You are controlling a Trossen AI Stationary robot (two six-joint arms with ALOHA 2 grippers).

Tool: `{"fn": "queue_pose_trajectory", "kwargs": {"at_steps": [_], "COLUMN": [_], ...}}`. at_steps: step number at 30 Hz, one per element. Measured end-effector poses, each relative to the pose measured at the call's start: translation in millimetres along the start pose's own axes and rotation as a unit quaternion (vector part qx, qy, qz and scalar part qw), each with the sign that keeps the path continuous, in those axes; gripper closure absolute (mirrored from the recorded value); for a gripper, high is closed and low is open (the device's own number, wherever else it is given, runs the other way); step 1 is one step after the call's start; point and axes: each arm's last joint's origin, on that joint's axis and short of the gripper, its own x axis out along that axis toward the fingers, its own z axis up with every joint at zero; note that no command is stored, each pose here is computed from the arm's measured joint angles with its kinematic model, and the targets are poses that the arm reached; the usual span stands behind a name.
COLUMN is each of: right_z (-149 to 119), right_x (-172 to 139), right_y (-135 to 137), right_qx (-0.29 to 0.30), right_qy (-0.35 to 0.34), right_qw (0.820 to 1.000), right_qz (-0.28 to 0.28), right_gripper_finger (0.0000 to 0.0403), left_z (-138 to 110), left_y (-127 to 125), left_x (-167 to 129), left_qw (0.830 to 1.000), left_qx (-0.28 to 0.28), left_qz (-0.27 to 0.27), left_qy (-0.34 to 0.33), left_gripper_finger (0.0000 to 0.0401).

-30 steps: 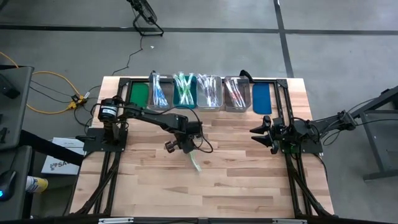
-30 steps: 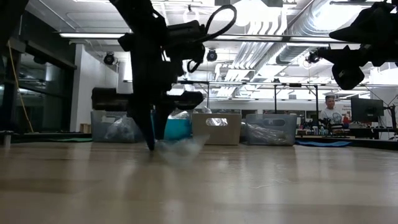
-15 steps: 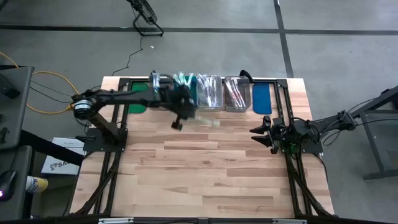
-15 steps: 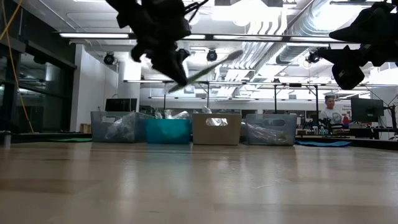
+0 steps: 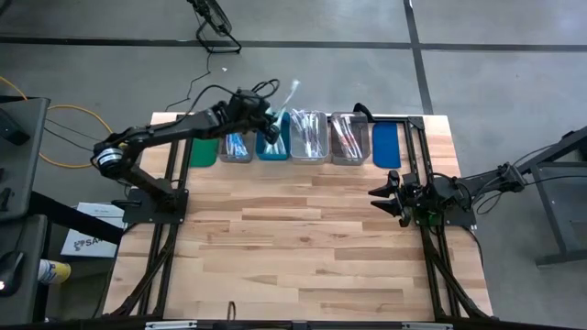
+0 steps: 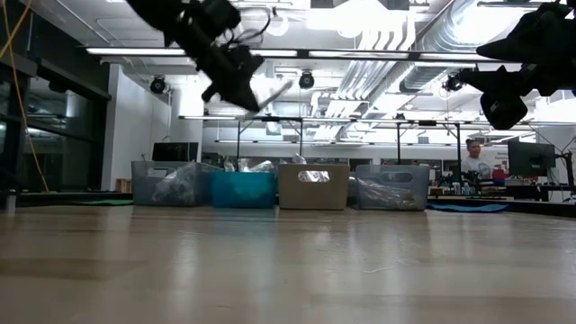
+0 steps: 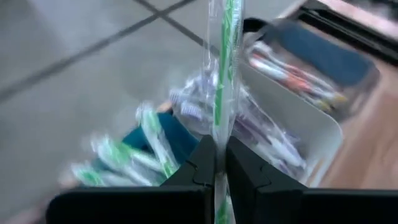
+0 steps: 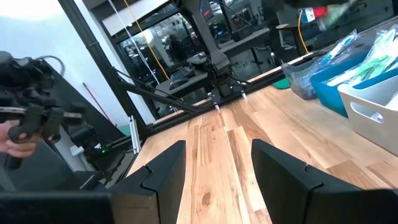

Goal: Pick & Place Toothbrushes
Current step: Put the green toothbrush into the blue bin

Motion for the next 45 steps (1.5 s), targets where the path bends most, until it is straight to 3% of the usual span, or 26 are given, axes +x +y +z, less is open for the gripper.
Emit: {"fn": "queue_pose_trajectory", "kwargs": {"at_steps": [6, 11, 21, 30, 36, 39, 45], "right_z": [0.2, 0.1, 0.1, 0.1, 0.1, 0.1, 0.1], "right_x": [0.0, 0.0, 0.0, 0.0, 0.0, 0.0, 0.0], "right_y": [0.0, -0.1, -0.1, -0.1, -0.1, -0.1, 0.0], "right_qx": [0.000, 0.000, 0.000, 0.000, 0.000, 0.000, 0.000], "right_qy": [-0.001, -0.001, -0.001, -0.001, -0.001, -0.001, -0.001], "right_qw": [1.000, 1.000, 1.000, 1.000, 1.000, 1.000, 1.000], "right_qz": [-0.001, -0.001, -0.001, -0.002, -0.001, -0.001, -0.001], "right_gripper_finger": [0.0227, 0.0227, 0.0227, 0.0227, 0.0227, 0.0227, 0.0227], "left_z": [-44.6, -76.6, -96.4, -107.0, -115.4, -116.0, -115.4], "left_y": [12.5, 16.0, 21.0, 10.7, 5.3, 5.8, 5.5], "left_x": [21.2, 28.7, 29.9, 35.7, 44.0, 46.8, 46.5], "left_qw": [0.985, 0.973, 0.970, 0.974, 0.968, 0.966, 0.967], "left_qx": [-0.170, -0.229, -0.230, -0.215, -0.237, -0.245, -0.241], "left_qz": [0.011, 0.020, 0.073, 0.071, 0.073, 0.074, 0.071], "left_qy": [-0.018, -0.038, -0.013, 0.019, 0.033, 0.032, 0.032], "left_gripper_finger": [0.0390, 0.0390, 0.0390, 0.0390, 0.0390, 0.0370, 0.0292]}}
